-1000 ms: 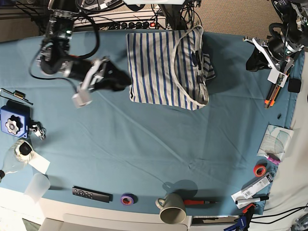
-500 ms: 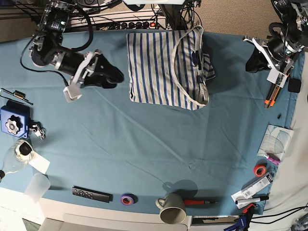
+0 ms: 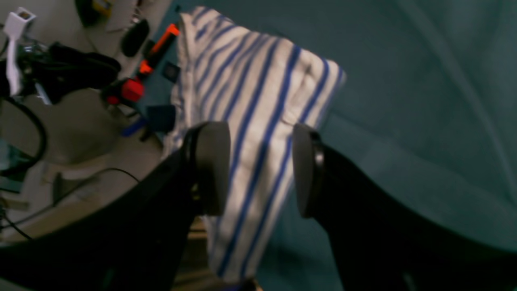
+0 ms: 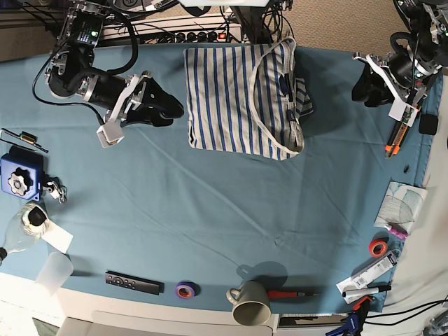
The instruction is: Fold the T-shirt properly
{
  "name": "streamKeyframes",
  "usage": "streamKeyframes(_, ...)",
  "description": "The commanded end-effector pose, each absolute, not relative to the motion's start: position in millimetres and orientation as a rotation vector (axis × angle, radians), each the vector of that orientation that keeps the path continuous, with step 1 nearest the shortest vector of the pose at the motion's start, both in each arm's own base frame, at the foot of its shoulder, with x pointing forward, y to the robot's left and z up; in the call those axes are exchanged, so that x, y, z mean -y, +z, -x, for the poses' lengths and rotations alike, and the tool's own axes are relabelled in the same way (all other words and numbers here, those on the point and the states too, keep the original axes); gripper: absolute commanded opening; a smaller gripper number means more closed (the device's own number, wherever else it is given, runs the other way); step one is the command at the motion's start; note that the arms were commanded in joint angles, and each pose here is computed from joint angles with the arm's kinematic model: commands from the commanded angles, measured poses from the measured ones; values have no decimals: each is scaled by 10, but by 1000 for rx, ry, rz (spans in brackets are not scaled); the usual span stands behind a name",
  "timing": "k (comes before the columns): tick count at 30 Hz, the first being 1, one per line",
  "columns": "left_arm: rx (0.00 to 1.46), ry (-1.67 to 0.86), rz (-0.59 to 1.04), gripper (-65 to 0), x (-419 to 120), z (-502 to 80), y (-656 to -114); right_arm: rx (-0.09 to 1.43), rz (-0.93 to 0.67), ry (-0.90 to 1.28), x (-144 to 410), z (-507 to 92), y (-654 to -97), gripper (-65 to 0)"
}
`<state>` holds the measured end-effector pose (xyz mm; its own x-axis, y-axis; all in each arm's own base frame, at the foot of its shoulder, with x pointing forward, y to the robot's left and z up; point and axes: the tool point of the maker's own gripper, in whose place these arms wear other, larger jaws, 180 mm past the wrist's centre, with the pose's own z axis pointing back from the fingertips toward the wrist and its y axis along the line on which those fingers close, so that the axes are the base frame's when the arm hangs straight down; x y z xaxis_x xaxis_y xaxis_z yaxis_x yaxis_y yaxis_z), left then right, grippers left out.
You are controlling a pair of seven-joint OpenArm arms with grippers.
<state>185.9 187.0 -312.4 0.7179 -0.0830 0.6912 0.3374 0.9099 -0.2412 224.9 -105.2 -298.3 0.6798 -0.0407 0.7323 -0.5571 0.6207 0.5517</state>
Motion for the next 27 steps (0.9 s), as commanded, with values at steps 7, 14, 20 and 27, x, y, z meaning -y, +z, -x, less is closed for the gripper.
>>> streamKeyframes(7, 799, -248, 376, -447, -1852, -1932, -2996, 834, -894, 325, 988, -2303, -2877, -388)
streamKeyframes(14, 799, -248, 376, -447, -1852, -1932, -2995, 742, -827, 256, 962, -2279, -3260, -388)
streamKeyframes(20, 801, -247, 379, -447, -1847, -1933, -2991, 718, -807, 245, 968, -2264, -3349, -388)
streamKeyframes(27, 810, -246, 398, -447, -1821, -1937, -2969, 715, -804, 245, 971, -2262, -3356, -388)
